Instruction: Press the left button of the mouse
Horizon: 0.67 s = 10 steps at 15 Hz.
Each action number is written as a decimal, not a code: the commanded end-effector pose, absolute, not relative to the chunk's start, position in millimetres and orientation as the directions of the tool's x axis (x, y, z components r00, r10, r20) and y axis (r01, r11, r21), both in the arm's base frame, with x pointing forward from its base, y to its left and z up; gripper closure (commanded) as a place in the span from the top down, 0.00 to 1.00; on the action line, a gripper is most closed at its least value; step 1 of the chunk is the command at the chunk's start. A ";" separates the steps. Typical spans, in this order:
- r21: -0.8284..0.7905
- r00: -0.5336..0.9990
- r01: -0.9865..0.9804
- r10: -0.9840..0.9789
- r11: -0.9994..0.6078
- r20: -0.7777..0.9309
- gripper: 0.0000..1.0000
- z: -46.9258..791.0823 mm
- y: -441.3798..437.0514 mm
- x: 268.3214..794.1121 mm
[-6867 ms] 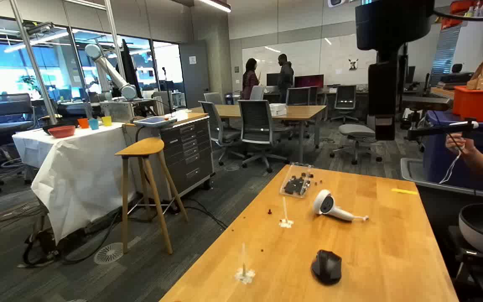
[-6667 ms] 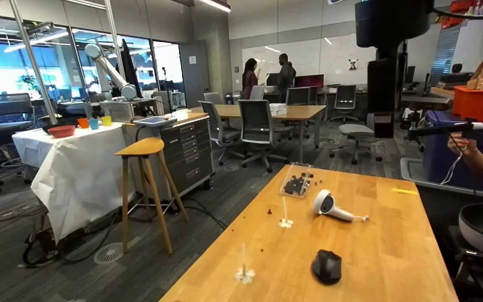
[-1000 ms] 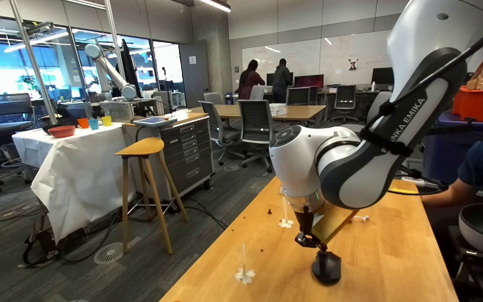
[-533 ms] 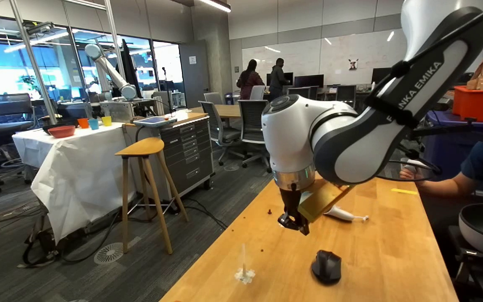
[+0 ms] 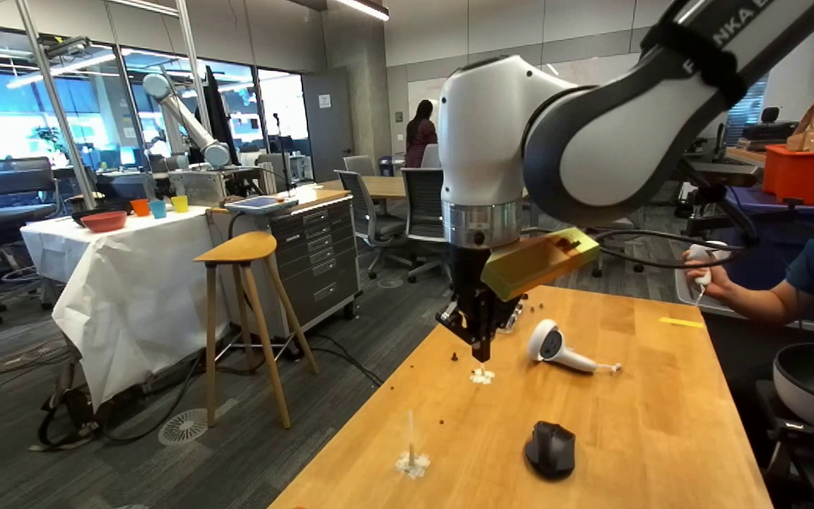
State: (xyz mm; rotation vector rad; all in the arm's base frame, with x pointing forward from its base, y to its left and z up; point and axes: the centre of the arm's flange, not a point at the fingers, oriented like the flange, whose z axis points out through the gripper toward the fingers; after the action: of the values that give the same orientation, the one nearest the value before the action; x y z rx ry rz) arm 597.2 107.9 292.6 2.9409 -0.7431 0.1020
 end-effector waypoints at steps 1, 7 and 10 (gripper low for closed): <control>-0.052 0.902 -0.431 -0.431 -0.901 -0.017 0.00 336.3 115.2 593.8; -0.141 0.934 -0.341 -0.319 -0.929 -0.159 0.00 370.4 115.3 586.1; -0.065 0.936 -0.322 -0.308 -0.944 -0.169 0.00 385.2 99.9 583.8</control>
State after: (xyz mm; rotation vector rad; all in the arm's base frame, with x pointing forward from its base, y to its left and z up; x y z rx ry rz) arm 582.1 114.8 360.5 3.2183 -0.5769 -0.2210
